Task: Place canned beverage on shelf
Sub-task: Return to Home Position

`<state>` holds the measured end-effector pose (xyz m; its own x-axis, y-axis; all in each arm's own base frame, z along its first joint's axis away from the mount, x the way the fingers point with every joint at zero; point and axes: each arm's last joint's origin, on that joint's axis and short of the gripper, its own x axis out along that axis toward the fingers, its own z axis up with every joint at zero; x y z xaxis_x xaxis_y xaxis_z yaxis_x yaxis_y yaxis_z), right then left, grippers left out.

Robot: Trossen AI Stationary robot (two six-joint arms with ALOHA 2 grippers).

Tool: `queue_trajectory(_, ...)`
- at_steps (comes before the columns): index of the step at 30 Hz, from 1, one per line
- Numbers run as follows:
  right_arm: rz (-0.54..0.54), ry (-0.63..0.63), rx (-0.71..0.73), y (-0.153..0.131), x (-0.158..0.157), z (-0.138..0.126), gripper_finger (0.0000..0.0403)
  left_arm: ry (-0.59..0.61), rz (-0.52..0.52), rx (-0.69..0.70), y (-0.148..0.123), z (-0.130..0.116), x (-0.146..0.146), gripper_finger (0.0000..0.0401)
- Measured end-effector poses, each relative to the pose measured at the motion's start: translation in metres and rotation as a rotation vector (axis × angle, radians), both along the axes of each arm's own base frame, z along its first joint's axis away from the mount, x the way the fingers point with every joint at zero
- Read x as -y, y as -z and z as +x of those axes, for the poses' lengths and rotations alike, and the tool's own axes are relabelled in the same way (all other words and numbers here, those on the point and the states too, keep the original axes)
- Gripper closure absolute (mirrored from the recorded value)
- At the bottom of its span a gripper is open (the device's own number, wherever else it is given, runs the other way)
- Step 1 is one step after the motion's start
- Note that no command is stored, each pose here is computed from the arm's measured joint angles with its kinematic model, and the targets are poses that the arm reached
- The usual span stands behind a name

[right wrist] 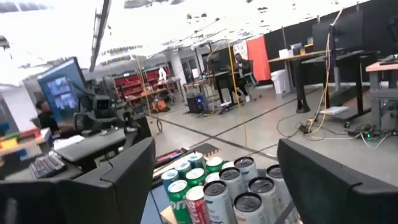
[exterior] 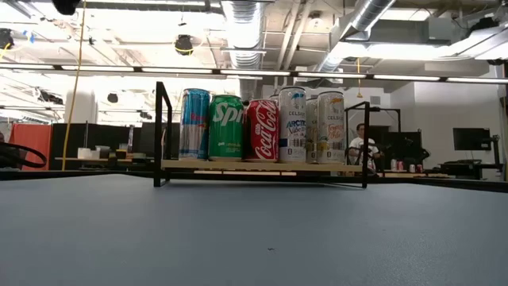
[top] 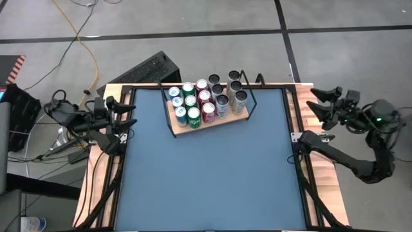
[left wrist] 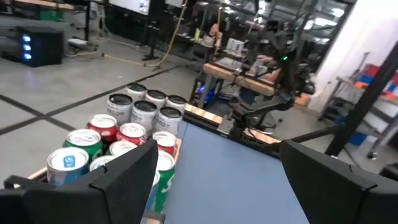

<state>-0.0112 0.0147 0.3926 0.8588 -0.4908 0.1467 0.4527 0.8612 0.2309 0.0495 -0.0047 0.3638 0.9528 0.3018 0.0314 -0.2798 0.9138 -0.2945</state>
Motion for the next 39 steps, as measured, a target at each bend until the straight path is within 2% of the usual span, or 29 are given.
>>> queue_trajectory(8,0.089,0.061,0.080,0.058,0.006,0.004,0.0078,0.039,-0.019,0.058,0.027,-0.021,-0.012,0.0076)
queue_trajectory(12,0.189,0.042,0.020,0.078,0.015,0.016,0.0078,0.038,-0.026,0.070,0.039,-0.025,-0.014,0.0076)
queue_trajectory(16,0.204,0.043,0.002,0.091,0.024,0.028,0.0078,0.034,-0.027,0.072,0.050,-0.025,-0.014,0.0076)
queue_trajectory(21,0.207,0.007,-0.012,0.109,0.032,0.039,0.0078,0.049,-0.019,0.101,0.062,-0.020,-0.011,0.0076)
queue_trajectory(26,0.154,-0.106,-0.023,0.123,0.038,0.052,0.0078,0.098,-0.003,0.082,0.075,-0.010,-0.004,0.0076)
queue_trajectory(39,0.130,-0.310,-0.023,0.150,0.040,0.074,0.0078,0.129,0.033,0.091,0.092,0.003,0.005,0.0076)
